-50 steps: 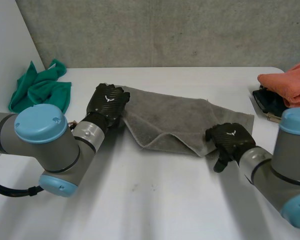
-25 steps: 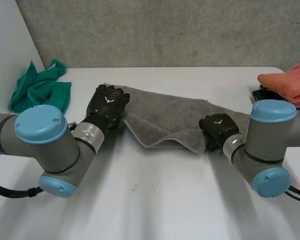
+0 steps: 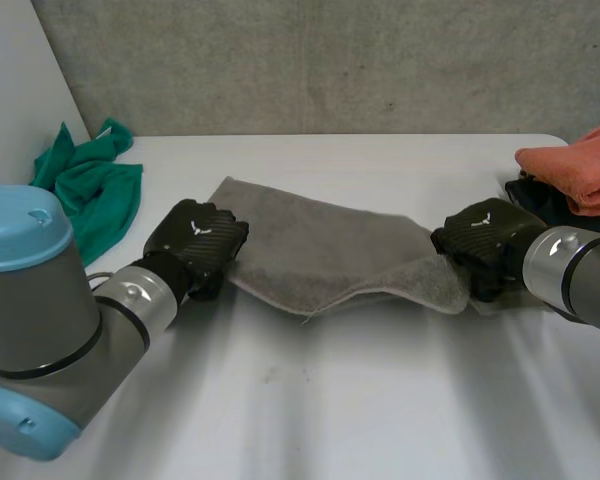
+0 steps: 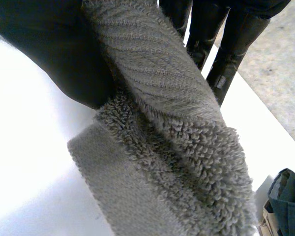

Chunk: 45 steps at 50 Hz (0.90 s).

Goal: Fold the laundry.

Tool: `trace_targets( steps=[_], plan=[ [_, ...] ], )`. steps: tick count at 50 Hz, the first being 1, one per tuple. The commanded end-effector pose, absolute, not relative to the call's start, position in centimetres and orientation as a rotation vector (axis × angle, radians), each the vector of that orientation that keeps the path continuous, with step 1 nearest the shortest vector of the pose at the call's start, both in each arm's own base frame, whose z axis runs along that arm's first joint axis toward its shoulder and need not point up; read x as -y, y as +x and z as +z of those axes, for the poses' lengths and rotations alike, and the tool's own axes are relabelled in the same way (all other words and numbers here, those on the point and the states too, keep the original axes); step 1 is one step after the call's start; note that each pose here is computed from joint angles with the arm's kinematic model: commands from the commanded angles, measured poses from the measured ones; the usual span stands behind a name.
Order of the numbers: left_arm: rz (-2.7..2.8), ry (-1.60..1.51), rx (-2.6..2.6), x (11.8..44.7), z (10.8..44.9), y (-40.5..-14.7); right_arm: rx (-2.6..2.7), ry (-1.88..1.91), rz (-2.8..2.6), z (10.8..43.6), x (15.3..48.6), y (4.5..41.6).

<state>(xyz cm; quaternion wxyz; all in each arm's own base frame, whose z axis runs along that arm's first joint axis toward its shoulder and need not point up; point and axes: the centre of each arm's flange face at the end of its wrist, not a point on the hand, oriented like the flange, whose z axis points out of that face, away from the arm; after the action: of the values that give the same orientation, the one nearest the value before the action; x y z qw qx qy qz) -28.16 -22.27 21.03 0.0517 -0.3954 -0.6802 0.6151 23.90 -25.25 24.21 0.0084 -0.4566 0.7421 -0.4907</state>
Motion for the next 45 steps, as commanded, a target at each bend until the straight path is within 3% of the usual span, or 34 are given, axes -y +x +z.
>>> trace_targets(
  steps=[1, 5, 8, 12, 14, 19, 22, 24, 31, 39, 45],
  plan=[
    [1.788, -1.242, 2.121, 23.3, 18.4, -28.9, -2.327, -1.488, -1.498, 21.5, 27.5, 24.7],
    [1.891, -1.229, 2.078, 27.3, 17.4, -30.7, -2.275, -1.466, -1.662, 21.6, 30.5, 25.7],
    [2.049, -1.225, 1.996, 30.3, 18.9, -31.5, -2.211, -1.424, -1.847, 22.9, 32.5, 26.3],
    [2.445, -1.151, 1.747, 34.7, 25.0, -31.7, -1.994, -1.258, -2.268, 26.9, 35.9, 27.3],
    [2.694, -1.049, 1.517, 36.3, 29.3, -32.0, -1.778, -1.081, -2.542, 30.4, 37.3, 27.8],
    [3.056, -0.76, 1.004, 36.7, 37.1, -31.6, -1.302, -0.742, -2.922, 38.0, 37.3, 27.5],
    [3.118, -0.661, 0.828, 35.2, 40.1, -31.2, -1.23, -0.701, -2.955, 39.4, 36.8, 27.4],
    [3.106, -0.66, 0.842, 34.9, 40.4, -30.9, -1.255, -0.71, -2.936, 39.3, 36.7, 27.5],
    [2.897, -0.795, 1.176, 34.5, 34.5, -30.7, -1.525, -0.863, -2.7, 35.6, 35.2, 28.4],
    [2.597, -0.987, 1.581, 32.2, 25.0, -29.6, -1.885, -1.037, -2.34, 28.1, 33.6, 28.3],
    [2.349, -1.106, 1.82, 30.1, 17.4, -29.0, -2.113, -1.127, -2.064, 20.7, 32.4, 27.8]
  ],
)
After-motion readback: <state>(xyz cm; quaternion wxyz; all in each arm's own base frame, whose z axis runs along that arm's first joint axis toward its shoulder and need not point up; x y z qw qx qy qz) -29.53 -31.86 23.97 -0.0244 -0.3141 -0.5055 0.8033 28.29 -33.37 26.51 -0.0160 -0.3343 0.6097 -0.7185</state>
